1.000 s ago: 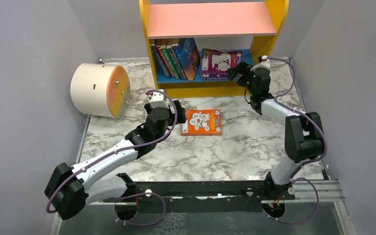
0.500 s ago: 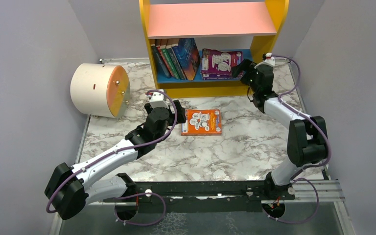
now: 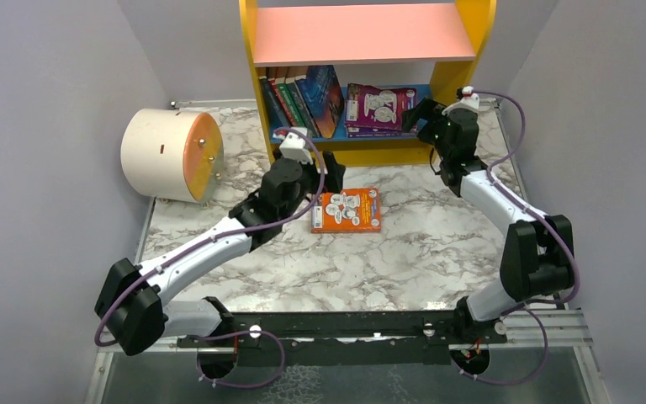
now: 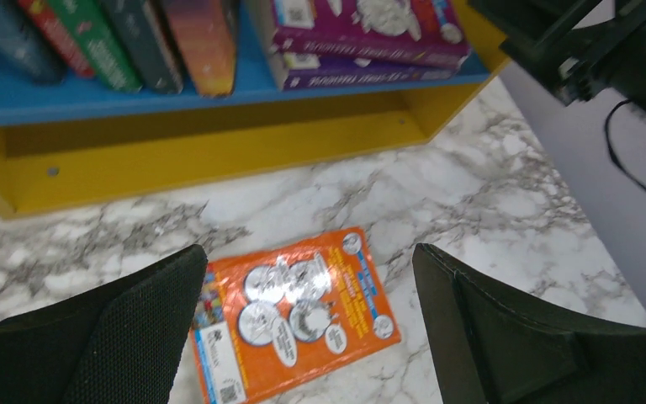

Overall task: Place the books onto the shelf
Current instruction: Adjust the book on the shelf.

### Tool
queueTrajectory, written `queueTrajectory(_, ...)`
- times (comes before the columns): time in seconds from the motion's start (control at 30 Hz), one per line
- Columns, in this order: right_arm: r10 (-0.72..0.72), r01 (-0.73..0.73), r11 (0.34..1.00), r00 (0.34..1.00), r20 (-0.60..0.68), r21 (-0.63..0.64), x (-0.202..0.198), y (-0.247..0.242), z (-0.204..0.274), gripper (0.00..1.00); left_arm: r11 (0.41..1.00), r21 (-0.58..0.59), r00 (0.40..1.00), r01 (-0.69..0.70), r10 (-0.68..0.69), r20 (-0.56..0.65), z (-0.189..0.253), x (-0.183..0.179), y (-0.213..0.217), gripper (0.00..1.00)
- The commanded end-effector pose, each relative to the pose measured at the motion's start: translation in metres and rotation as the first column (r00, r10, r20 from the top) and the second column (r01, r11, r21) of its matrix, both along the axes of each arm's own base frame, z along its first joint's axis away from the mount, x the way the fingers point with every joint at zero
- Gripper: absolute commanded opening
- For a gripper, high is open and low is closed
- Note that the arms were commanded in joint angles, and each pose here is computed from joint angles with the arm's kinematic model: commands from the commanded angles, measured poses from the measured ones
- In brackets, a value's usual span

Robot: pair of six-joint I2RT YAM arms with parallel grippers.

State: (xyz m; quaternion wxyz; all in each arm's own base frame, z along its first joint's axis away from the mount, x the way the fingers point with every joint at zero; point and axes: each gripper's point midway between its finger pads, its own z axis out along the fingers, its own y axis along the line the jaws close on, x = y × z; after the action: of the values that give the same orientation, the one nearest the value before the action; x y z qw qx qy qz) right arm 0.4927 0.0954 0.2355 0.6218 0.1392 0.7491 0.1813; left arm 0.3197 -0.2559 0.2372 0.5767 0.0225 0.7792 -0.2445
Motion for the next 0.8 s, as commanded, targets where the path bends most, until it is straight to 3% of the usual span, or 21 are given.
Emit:
queueTrajectory(0.0,0.030,-0.029,0.999,0.999,0.024,-0.019,-0.012,0.000,0.021,1.00,0.990,0.010,0.984,0.138,-0.138,0.112,0.049,0.014,-0.036,0.88)
queueTrajectory(0.33,0.063,-0.062,0.997,0.998,0.016,-0.038,-0.028,0.002,0.029,1.00,0.970,0.159,0.980,0.182,-0.191,0.047,0.033,0.067,-0.083,0.88)
queueTrajectory(0.77,0.084,-0.083,0.996,0.996,0.003,-0.041,-0.039,0.003,0.029,1.00,0.970,0.219,0.994,0.108,-0.111,0.005,0.011,0.135,-0.089,0.88)
